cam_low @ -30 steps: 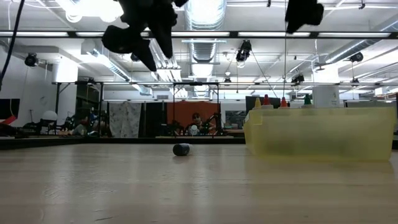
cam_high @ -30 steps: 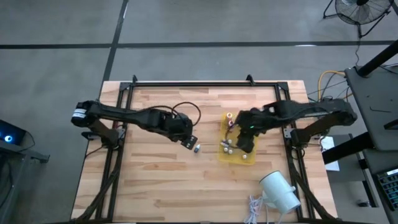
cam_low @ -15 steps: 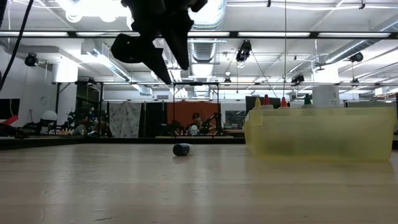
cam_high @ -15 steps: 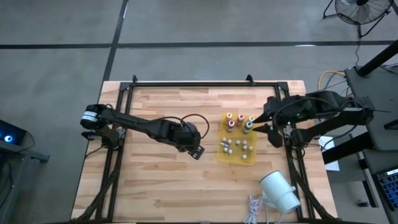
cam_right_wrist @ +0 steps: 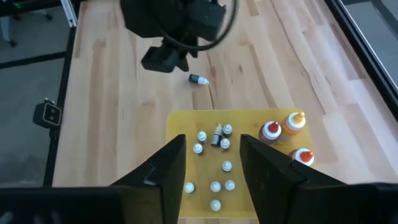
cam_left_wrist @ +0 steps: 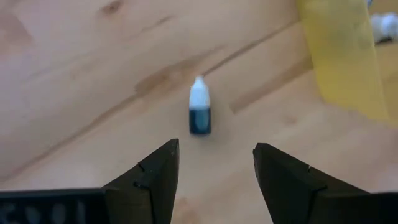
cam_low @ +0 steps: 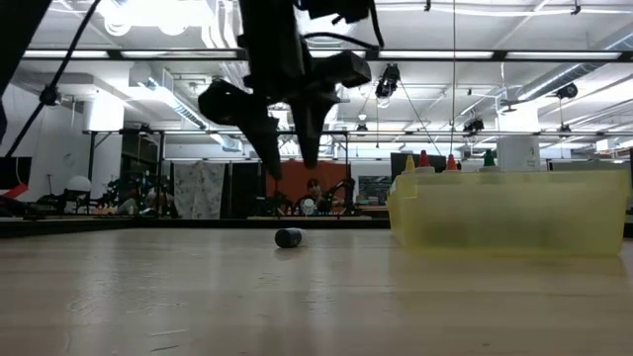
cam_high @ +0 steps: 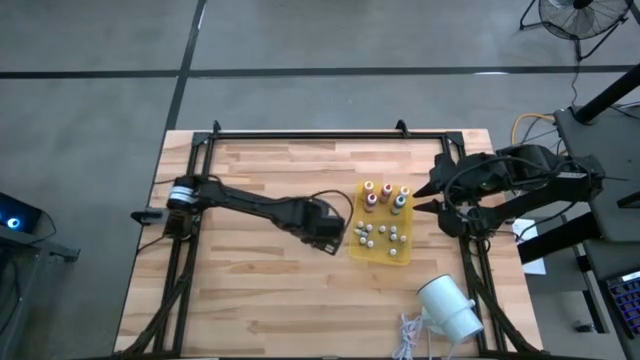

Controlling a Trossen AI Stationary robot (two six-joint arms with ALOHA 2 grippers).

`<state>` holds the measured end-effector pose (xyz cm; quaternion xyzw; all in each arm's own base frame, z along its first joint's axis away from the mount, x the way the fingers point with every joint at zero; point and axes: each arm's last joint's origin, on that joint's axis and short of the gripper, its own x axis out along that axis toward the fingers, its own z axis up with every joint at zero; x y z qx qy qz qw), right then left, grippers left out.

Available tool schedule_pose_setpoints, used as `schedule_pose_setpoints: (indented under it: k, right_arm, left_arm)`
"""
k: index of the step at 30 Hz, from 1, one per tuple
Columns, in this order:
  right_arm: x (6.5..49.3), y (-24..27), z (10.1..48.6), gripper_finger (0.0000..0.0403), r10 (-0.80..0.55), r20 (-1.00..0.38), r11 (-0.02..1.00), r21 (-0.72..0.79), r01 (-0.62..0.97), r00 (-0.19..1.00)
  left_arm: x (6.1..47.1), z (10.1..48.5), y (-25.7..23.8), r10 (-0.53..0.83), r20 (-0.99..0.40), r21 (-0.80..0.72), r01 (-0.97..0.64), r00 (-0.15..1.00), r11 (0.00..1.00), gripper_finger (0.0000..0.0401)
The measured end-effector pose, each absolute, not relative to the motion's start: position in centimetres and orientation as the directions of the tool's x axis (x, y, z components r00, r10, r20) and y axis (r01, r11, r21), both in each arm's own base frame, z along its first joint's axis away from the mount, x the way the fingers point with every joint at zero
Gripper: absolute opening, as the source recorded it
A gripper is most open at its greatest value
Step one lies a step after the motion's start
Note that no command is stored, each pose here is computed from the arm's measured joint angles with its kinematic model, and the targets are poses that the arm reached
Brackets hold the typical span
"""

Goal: Pick & Place food coloring
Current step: Put the small dark blue food coloring bottle into the yellow bin

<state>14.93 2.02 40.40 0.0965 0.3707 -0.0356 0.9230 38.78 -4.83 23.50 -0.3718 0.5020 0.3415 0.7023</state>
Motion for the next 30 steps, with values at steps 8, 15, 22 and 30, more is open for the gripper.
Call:
schedule_pose_setpoints:
  k: [8, 15, 22, 30]
  right_arm:
    - [15.0, 2.0, 40.3, 0.0131, 0.005, -0.695, 0.981, 0.142, 0.131, 0.719]
    - [15.1, 2.0, 40.2, 0.0124, 0.003, -0.699, 0.981, 0.142, 0.135, 0.715]
    - [15.2, 2.0, 40.1, 0.0122, -0.005, -0.703, 0.98, 0.137, 0.143, 0.711]
    - [15.3, 2.0, 39.7, 0.0116, -0.027, -0.71, 0.975, 0.137, 0.175, 0.704]
  left_arm:
    - [40.8, 22.5, -2.7, 0.041, -0.969, -0.196, -0.862, 0.243, 0.468, 0.0178]
    - [40.3, 20.8, -2.6, 0.023, -0.984, -0.145, -0.869, 0.176, 0.473, 0.0178]
    - [40.1, 19.3, -2.4, 0.026, -0.987, -0.129, -0.87, 0.16, 0.476, 0.0178]
    - [40.4, 18.7, -2.2, 0.024, -0.984, -0.145, -0.87, 0.177, 0.472, 0.0178]
